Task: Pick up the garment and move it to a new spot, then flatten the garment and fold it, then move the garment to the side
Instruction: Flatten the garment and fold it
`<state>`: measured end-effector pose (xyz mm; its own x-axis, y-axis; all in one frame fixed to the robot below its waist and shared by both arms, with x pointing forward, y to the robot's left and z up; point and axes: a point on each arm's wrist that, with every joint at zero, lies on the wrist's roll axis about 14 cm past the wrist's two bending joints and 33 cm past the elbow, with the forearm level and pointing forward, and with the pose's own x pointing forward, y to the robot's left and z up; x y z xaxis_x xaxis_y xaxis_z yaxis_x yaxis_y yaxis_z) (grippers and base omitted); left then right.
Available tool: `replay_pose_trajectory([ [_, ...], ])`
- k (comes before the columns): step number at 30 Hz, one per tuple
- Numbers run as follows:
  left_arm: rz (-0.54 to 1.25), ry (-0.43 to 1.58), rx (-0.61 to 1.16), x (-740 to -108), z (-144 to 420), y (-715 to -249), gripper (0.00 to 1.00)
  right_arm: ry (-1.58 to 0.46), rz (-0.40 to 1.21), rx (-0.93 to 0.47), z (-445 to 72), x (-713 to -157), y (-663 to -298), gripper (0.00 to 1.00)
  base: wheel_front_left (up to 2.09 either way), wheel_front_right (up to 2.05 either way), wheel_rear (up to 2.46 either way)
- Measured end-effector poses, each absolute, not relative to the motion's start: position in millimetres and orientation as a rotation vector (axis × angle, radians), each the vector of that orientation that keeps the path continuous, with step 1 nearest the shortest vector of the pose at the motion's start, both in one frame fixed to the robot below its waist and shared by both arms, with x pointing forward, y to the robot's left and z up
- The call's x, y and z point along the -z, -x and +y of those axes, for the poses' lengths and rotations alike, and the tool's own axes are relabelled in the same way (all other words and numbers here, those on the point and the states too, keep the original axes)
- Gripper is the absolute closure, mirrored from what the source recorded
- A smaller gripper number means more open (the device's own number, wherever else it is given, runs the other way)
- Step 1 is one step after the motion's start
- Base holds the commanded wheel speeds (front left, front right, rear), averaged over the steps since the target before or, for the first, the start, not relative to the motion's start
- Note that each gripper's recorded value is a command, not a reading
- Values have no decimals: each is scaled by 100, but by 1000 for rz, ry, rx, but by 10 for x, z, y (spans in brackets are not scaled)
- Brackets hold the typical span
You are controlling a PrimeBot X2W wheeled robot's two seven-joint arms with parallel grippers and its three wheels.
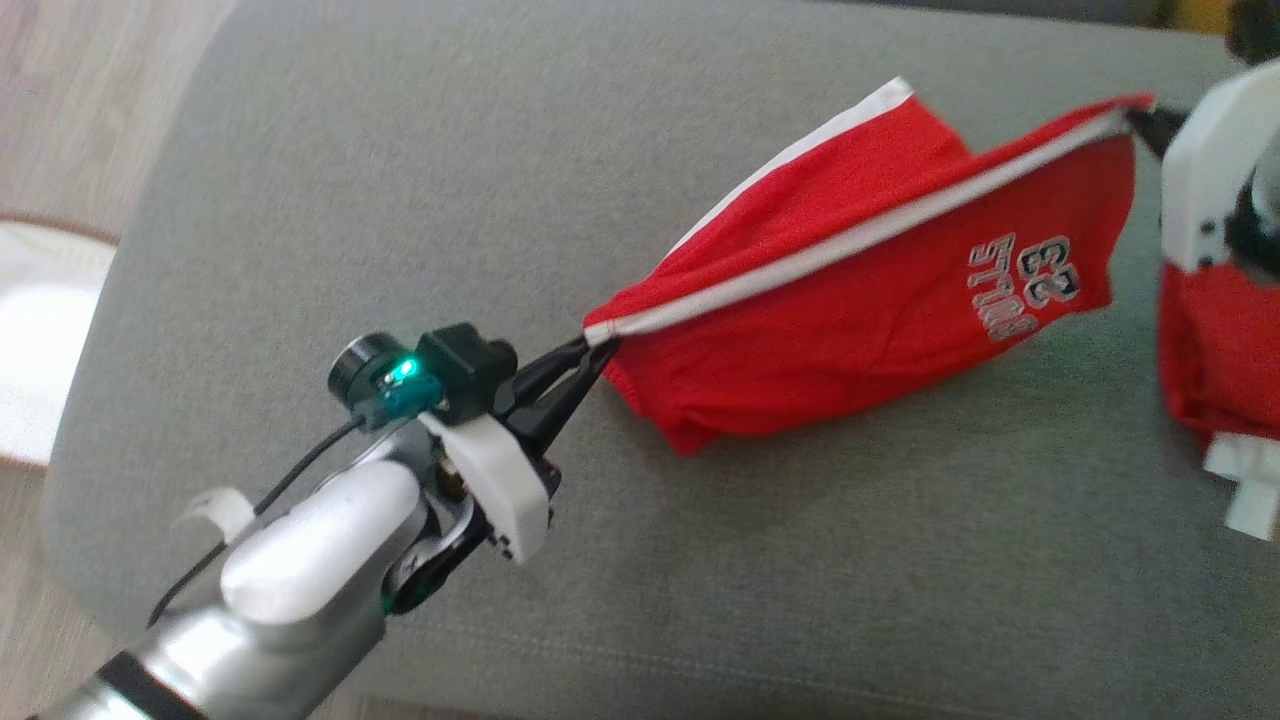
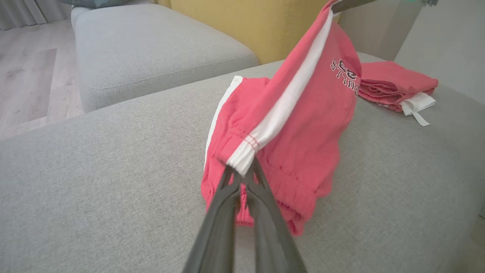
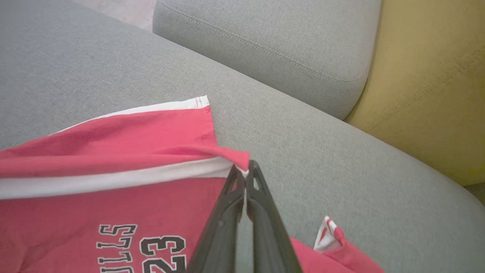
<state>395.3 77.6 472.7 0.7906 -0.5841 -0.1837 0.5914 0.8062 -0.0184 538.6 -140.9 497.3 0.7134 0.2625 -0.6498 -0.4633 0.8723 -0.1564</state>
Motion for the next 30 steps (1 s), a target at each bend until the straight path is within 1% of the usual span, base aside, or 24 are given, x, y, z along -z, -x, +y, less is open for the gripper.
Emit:
replay_pose_trajectory([
  [7, 222, -23, 601, -4536, 845, -4153, 100, 415, 649, -455, -1097, -4804, -5867, 100, 0, 0, 0],
  [13, 257, -35, 571, -4373, 955, -4300, 100, 457, 646, -498, -847, -4614, -6173, 100, 0, 0, 0],
  [14, 268, -38, 562, -4331, 980, -4308, 76, 465, 650, -499, -829, -4573, -6210, 100, 0, 0, 0],
  [15, 282, -38, 558, -4283, 998, -4305, 0, 487, 647, -504, -805, -4531, -6246, 0, 0, 0, 0],
  [18, 317, -36, 539, -4161, 1038, -4295, 0, 520, 640, -516, -749, -4412, -6306, 0, 0, 0, 0],
  [21, 333, -44, 532, -4105, 1071, -4301, 0, 503, 621, -511, -762, -4372, -6325, 0, 0, 0, 0],
  [25, 286, -56, 511, -4243, 1097, -4397, 0, 448, 555, -504, -749, -4480, -6308, 0, 0, 0, 0],
  [30, 182, -33, 440, -4582, 1175, -4535, 0, 366, 406, -508, -725, -4799, -6218, 0, 0, 0, 0],
])
